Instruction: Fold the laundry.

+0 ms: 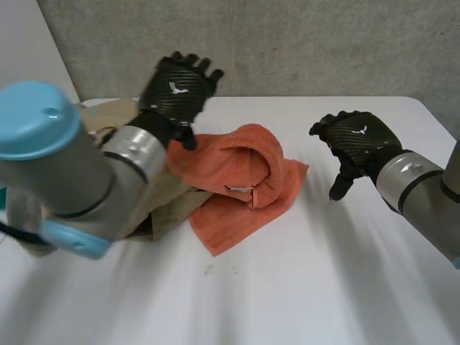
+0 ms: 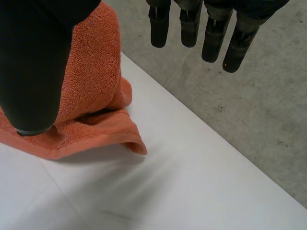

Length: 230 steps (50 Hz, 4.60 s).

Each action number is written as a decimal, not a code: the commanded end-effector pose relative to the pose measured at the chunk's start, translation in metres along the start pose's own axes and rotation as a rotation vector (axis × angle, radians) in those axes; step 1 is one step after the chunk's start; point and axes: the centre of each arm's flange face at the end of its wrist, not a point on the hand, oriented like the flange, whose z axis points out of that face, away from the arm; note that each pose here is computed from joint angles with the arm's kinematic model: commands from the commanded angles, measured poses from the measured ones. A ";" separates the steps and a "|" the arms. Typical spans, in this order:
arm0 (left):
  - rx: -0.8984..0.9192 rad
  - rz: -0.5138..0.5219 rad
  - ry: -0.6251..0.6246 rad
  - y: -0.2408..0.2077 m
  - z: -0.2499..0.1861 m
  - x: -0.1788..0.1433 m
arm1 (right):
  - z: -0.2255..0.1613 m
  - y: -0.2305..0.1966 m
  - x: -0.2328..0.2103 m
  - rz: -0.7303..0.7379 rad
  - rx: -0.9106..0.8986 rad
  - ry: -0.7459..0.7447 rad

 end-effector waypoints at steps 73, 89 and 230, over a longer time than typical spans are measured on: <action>-0.208 0.171 -0.387 0.076 0.004 -0.081 | -0.002 -0.009 0.007 -0.021 0.102 0.083; -0.408 0.086 -0.113 0.166 0.015 -0.019 | -0.004 0.004 0.006 -0.009 0.042 0.067; -0.313 -0.845 0.165 0.075 -0.019 0.133 | -0.041 -0.034 -0.024 0.182 0.089 -0.160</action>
